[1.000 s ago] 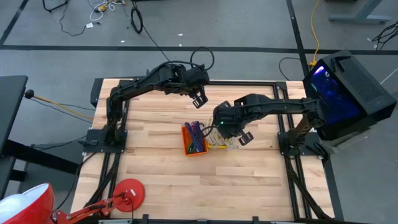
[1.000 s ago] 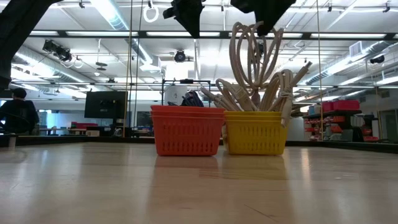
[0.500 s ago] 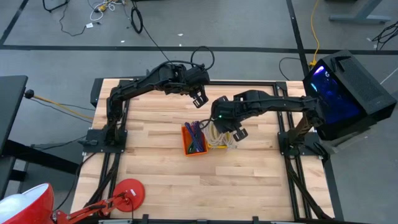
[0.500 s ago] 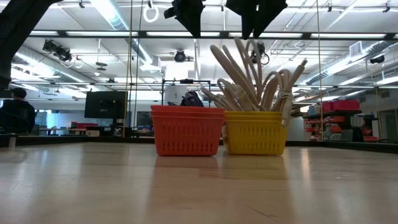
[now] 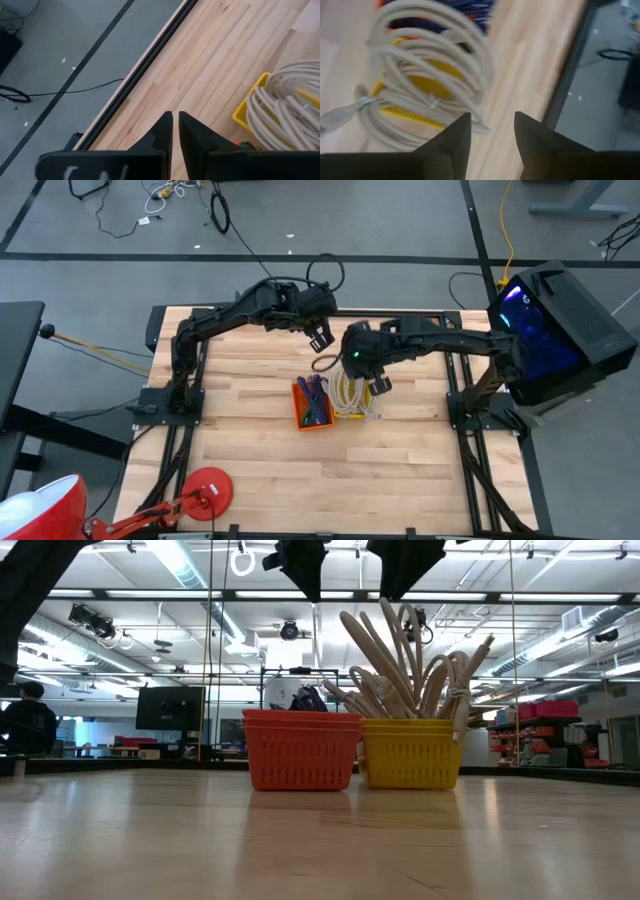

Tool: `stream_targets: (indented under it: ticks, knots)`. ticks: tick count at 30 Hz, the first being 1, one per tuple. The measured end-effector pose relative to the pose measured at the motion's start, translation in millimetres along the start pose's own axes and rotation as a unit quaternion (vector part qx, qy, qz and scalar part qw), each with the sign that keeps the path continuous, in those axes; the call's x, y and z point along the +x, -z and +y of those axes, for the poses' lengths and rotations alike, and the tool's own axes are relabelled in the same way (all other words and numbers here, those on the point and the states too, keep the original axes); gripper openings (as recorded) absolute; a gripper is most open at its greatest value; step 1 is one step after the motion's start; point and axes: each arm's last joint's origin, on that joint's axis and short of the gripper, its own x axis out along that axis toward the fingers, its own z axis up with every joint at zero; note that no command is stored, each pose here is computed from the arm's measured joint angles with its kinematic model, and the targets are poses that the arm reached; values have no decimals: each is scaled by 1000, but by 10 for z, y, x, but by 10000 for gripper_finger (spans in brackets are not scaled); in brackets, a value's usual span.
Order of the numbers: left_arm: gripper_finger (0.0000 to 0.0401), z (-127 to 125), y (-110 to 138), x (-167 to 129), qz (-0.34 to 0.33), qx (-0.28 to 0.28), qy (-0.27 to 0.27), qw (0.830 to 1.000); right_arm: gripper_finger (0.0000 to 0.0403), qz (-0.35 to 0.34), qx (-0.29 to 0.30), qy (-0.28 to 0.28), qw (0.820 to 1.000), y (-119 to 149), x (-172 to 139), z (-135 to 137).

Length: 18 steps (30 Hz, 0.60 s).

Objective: Pick & Place USB Port
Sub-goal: Return to Home Position

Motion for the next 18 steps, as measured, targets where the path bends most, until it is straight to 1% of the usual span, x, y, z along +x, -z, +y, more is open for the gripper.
stream_targets:
  ticks: [3, 5, 7, 8, 9, 11, 13, 15, 18]
  knots:
    - [34, 27, 12, 10, 8, 1, -5, 1000, 153, -25, 51, 24, 998, 97, -141, -104]
    - [34, 42, 54, 11, 30, 10, -7, 999, 153, -48, 103, 30, 993, 192, -280, -155]
    - [34, 58, 155, -4, 79, 25, -14, 996, 153, -72, 166, 21, 983, 312, -442, -181]
    - [34, 54, 188, -11, 94, 25, -17, 995, 153, -85, 199, 14, 976, 373, -523, -187]
    - [34, 20, 193, -9, 90, 21, -14, 996, 153, -98, 228, 7, 969, 434, -608, -185]
    - [34, -28, 265, -97, 95, 30, 13, 995, 153, -121, 274, -4, 954, 551, -776, -163]
    - [34, -72, 309, -246, 82, 41, 19, 996, 153, -140, 302, -3, 943, 674, -952, -118]
    - [34, -77, 380, -368, 73, 47, 9, 996, 153, -159, 321, 3, 934, 798, -1120, -67]
    - [34, -86, 492, -507, 65, 44, 15, 997, 153, -195, 352, 0, 915, 961, -1351, 26]
